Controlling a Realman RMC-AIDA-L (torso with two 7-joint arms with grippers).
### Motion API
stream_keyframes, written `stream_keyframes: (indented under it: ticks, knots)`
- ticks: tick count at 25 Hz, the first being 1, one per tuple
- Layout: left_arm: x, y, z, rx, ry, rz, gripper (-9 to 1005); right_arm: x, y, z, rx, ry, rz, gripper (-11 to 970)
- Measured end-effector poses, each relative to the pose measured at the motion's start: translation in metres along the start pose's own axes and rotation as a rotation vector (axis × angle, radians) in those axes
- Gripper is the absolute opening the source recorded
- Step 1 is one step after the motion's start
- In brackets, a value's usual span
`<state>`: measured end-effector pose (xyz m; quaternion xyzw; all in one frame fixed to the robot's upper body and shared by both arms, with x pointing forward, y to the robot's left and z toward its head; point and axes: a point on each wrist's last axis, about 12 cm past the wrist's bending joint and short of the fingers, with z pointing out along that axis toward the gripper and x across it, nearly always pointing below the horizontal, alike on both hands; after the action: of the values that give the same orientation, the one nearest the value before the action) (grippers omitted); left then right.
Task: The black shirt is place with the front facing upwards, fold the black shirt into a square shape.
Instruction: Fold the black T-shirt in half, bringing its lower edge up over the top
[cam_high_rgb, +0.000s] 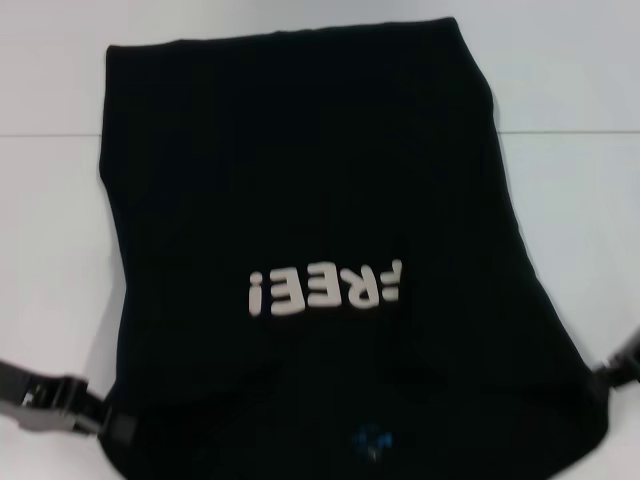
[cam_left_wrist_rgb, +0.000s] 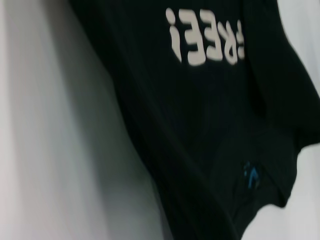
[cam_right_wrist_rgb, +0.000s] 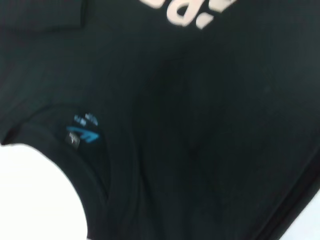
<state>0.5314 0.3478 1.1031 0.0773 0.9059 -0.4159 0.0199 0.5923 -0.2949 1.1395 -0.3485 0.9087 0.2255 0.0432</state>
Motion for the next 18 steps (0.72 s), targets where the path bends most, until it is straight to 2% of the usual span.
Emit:
stream_keyframes:
  ticks: [6,10,14,18]
  knots:
    - [0.024,-0.009,0.002,0.114,0.193,0.050,23,0.021,0.012,0.003,-0.129,0.112,-0.086,25]
    - [0.027,-0.010,0.006,0.138,0.223,0.059,22,0.025,0.015,0.010,-0.157,0.114,-0.088,25]
    - [0.021,-0.011,-0.001,0.169,0.124,0.065,22,0.021,0.010,0.009,-0.164,-0.009,-0.039,26]
    - [0.007,-0.006,-0.019,0.168,-0.070,0.024,22,0.013,-0.004,-0.002,-0.137,-0.189,0.082,27]
